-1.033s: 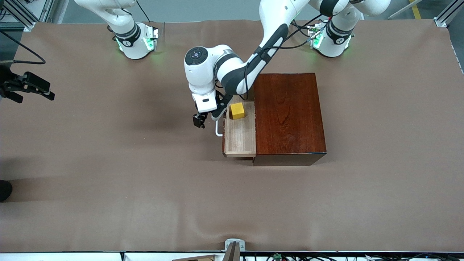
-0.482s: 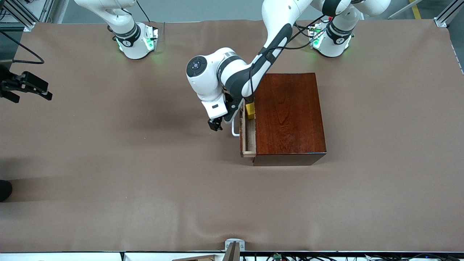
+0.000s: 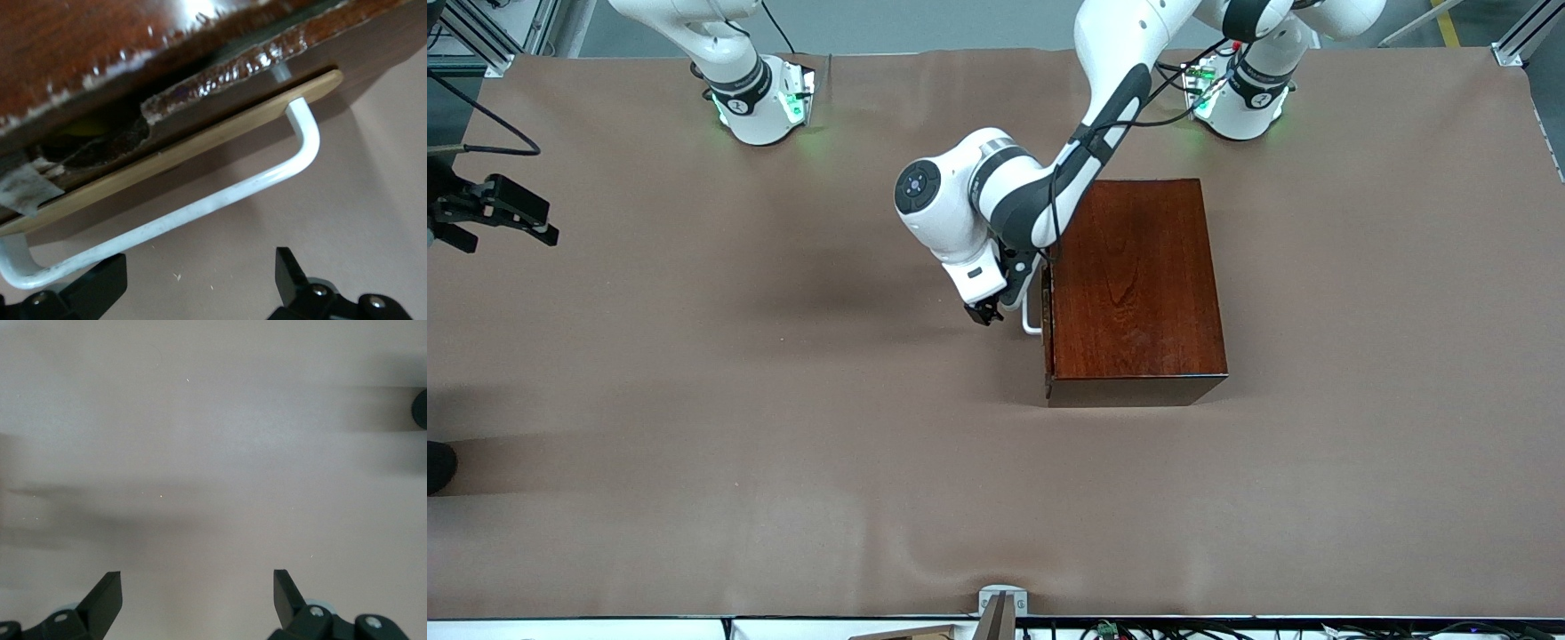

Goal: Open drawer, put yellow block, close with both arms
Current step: 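Push the drawer into the box with the left gripper, then raise the left gripper up and away from the closed box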

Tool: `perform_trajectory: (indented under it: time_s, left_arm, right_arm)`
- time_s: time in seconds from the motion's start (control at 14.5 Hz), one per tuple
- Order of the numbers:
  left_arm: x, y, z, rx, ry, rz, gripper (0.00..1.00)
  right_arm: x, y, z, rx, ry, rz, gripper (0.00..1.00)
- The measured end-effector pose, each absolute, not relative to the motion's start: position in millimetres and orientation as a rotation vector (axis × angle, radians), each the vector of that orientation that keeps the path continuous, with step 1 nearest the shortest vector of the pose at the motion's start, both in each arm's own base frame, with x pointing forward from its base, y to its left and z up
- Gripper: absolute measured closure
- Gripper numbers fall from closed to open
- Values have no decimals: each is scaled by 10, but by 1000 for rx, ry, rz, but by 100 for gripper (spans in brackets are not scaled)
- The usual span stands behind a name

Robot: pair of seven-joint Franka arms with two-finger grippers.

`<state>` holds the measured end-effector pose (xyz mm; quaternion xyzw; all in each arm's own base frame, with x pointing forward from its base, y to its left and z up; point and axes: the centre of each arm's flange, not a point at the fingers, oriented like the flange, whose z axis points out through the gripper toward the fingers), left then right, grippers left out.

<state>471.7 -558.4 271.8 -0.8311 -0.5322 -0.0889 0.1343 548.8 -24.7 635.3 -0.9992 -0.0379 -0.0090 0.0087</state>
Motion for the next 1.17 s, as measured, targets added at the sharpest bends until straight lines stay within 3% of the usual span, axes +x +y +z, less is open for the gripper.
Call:
perform_trajectory:
  time_s: [0.69,1.17]
  left_arm:
    - [4719,-5663,2709,-2494,-1510,-259,0]
    - [4800,-5853,3189,-2720,-1445,-297,0]
  right_arm:
    - [5488,-247,6353,-3122,-119,-28,0]
    - [5494,-195,6357,-3122,-134,-34,0]
